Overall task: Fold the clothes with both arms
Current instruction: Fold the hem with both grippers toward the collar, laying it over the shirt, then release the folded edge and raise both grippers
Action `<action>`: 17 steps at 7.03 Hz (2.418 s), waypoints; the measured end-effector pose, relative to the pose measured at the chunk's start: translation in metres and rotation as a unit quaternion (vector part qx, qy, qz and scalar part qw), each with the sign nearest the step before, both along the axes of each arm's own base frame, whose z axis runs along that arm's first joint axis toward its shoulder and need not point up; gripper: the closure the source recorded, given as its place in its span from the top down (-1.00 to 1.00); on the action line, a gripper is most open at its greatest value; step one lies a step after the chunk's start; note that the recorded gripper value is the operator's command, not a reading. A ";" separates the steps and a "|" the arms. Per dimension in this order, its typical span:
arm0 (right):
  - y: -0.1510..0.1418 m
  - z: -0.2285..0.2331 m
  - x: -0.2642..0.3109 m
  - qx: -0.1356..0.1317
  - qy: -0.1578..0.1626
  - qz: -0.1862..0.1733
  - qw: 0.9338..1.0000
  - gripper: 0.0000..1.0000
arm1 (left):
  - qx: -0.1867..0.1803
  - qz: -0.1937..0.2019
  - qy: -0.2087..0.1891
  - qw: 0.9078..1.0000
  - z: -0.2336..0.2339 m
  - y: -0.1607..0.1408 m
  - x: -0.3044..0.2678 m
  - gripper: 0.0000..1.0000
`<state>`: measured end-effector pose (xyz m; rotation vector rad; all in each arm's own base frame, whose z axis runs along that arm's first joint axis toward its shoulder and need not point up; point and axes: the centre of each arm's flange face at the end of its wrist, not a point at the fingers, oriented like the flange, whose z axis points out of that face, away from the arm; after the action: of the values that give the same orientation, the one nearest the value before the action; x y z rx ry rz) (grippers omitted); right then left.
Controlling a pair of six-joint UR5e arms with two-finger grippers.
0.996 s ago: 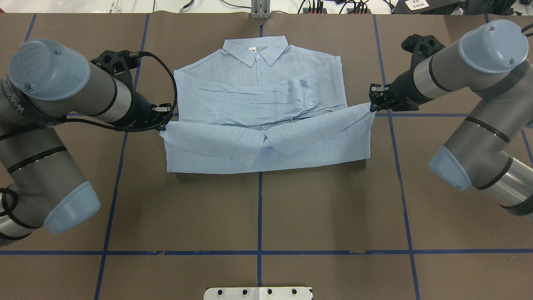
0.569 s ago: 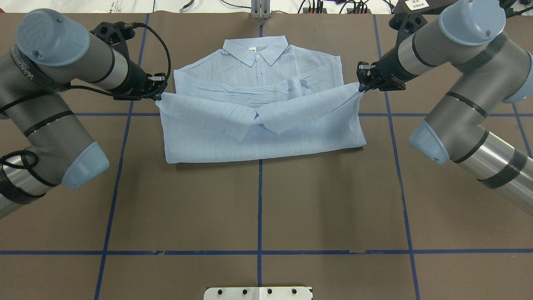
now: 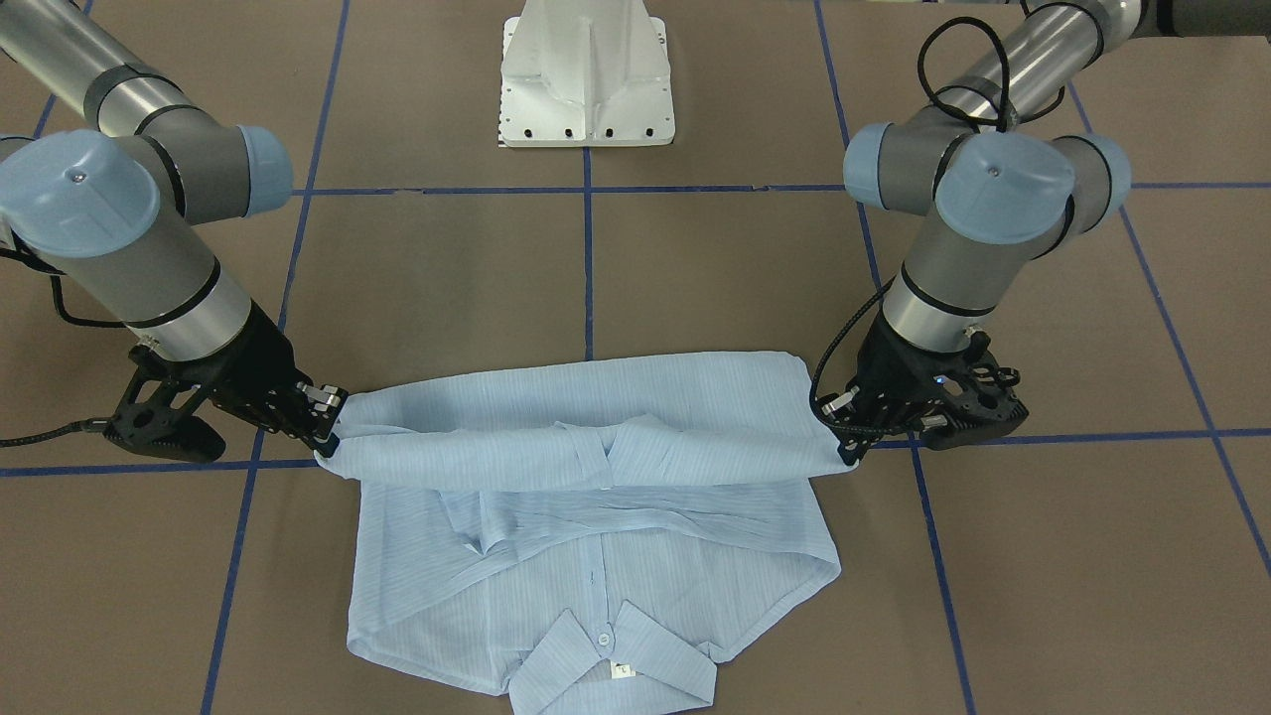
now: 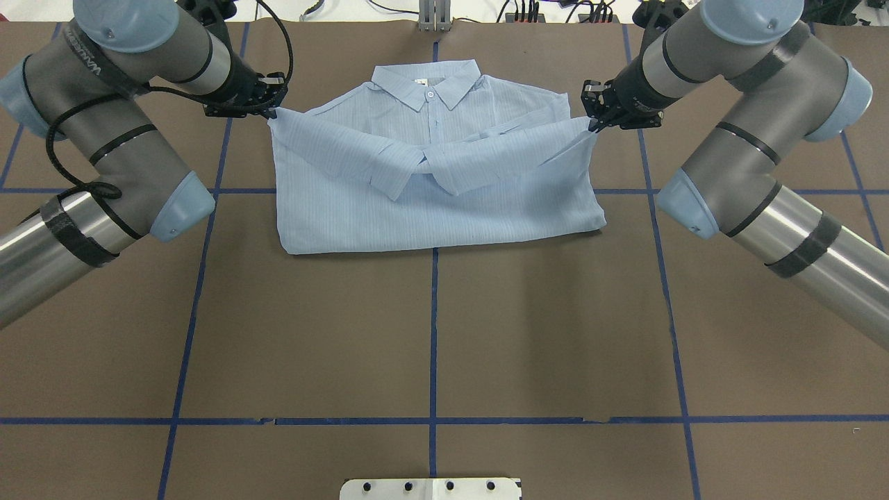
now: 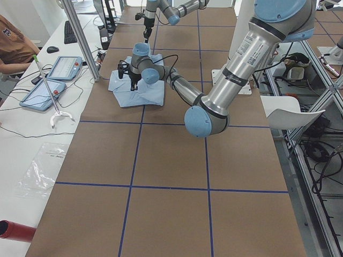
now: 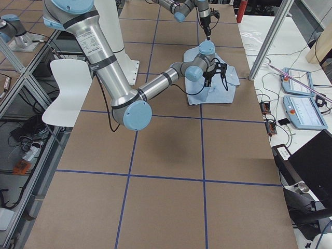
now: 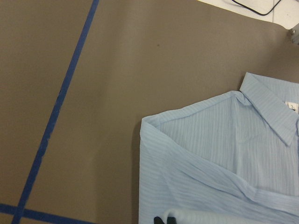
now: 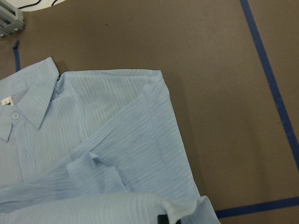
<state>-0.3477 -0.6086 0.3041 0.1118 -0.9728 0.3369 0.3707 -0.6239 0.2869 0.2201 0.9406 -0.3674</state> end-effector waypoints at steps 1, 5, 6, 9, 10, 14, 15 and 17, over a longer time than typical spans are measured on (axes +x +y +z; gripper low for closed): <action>-0.017 -0.003 -0.004 -0.005 0.004 0.005 1.000 -1.00 | 0.001 -0.004 0.001 1.000 0.000 -0.013 0.003 -1.00; -0.072 0.012 -0.019 -0.009 0.010 0.019 1.000 -1.00 | 0.004 -0.009 0.003 1.000 0.020 -0.052 0.024 -1.00; -0.080 0.019 -0.020 -0.010 0.011 0.021 1.000 -1.00 | 0.005 -0.010 0.004 1.000 0.022 -0.055 0.025 -1.00; -0.094 0.014 -0.027 -0.011 0.013 0.023 1.000 -1.00 | 0.009 -0.011 0.006 1.000 0.037 -0.068 0.033 -1.00; -0.098 0.015 -0.029 -0.013 0.015 0.023 1.000 -1.00 | 0.008 -0.011 0.005 1.000 0.042 -0.070 0.035 -1.00; -0.104 0.022 -0.037 -0.020 0.025 0.022 0.999 0.03 | 0.005 -0.011 0.001 1.000 0.051 -0.072 0.038 -0.98; -0.103 0.021 -0.039 -0.019 0.024 0.021 0.999 0.99 | 0.007 -0.010 0.003 1.000 0.050 -0.071 0.040 0.66; -0.092 0.023 -0.063 0.002 0.039 0.028 0.999 1.00 | 0.013 -0.011 0.005 1.000 0.053 -0.069 0.040 1.00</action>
<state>-0.4107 -0.7009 0.3275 0.1559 -0.8941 0.3788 0.4108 -0.6925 0.3402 0.2537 0.9544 -0.3777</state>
